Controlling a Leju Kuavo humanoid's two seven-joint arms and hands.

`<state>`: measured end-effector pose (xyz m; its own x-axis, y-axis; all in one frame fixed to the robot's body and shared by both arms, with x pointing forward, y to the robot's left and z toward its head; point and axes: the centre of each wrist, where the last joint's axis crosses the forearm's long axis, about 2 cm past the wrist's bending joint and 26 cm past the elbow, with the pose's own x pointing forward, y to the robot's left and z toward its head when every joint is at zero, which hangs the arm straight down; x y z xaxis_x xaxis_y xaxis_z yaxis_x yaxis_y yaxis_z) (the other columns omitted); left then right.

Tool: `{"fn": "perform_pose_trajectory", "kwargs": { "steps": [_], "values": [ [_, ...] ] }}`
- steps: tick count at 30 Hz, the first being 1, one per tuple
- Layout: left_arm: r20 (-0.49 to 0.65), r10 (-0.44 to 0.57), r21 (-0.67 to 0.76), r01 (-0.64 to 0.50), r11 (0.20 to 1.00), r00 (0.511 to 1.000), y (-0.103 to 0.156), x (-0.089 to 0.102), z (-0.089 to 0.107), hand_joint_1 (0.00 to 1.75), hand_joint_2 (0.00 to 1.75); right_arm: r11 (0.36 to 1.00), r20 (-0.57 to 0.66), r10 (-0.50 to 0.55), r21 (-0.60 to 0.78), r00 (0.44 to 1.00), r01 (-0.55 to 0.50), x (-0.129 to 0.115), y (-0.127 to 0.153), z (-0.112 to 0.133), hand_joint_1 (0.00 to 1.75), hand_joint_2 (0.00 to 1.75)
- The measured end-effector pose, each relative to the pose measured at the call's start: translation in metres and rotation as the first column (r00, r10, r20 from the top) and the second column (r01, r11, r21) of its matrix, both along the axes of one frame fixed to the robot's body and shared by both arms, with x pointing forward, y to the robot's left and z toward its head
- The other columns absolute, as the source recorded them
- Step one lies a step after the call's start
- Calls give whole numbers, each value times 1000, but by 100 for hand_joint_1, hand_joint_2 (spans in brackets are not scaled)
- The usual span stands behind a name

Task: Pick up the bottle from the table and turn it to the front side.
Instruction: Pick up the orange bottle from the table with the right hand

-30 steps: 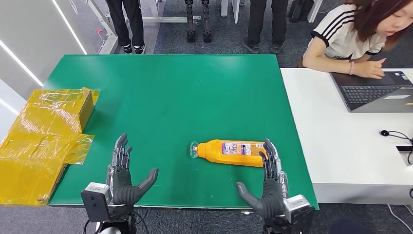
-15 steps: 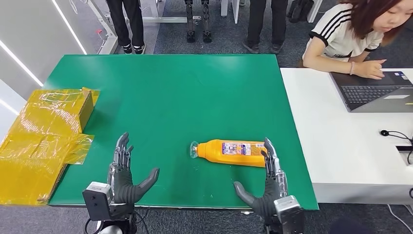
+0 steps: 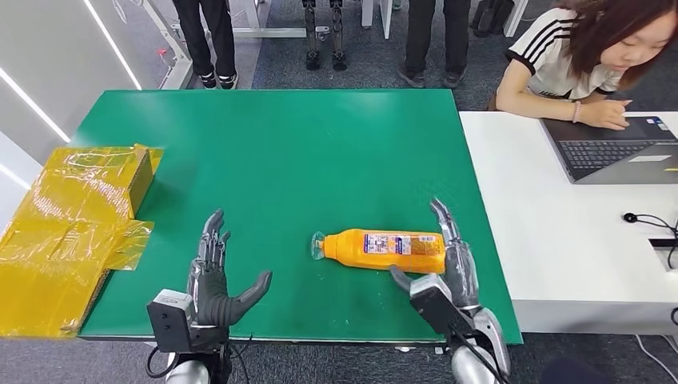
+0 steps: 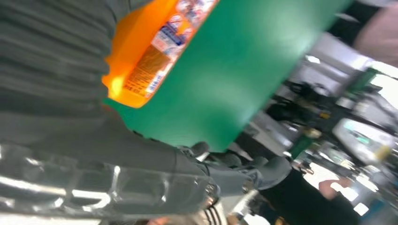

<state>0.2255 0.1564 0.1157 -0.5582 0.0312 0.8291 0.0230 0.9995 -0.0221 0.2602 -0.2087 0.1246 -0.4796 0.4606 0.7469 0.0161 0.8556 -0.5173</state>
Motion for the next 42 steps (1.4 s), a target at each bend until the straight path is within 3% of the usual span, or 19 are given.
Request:
{"fn": "perform_pose_trajectory", "kwargs": {
  "steps": [4, 9, 15, 20, 28, 34, 35, 38, 42],
  "values": [
    [10, -22, 7, 22, 1000, 1000, -3, 9, 2, 0, 175, 988, -78, 31, -147, 996, -42, 41, -7, 6, 0, 175],
    [9, -54, 15, 54, 998, 999, -6, 18, 5, 0, 175, 946, -299, 110, -261, 948, -192, 87, -5, 9, 0, 175],
    [0, -69, 27, 69, 997, 998, -8, 24, 5, 0, 175, 896, -444, 125, -334, 887, -294, 114, -11, 7, 0, 175],
    [-22, -85, 24, 86, 996, 996, -8, 26, 3, 0, 175, 780, -580, 105, -456, 808, -429, 139, -22, 16, 0, 175],
    [-112, -218, -80, 209, 975, 970, -10, 31, 0, 0, 175, 518, -811, 13, -495, 585, -698, 174, -49, 41, 0, 175],
    [-150, -300, -163, 276, 947, 942, -12, 36, 0, 0, 175, 427, -839, -75, -515, 539, -743, 184, -56, 55, 0, 175],
    [-161, -327, -192, 295, 936, 931, -12, 37, 0, 0, 175, 419, -846, -82, -508, 526, -752, 185, -55, 58, 21, 175],
    [-191, -408, -293, 345, 892, 893, -12, 38, -2, 0, 175, 387, -855, -103, -506, 509, -771, 187, -52, 62, 123, 175],
    [-213, -459, -391, 356, 849, 862, -7, 39, -7, 0, 175, 341, -834, -120, -544, 539, -766, 188, -46, 63, 151, 175]
  ]
}}
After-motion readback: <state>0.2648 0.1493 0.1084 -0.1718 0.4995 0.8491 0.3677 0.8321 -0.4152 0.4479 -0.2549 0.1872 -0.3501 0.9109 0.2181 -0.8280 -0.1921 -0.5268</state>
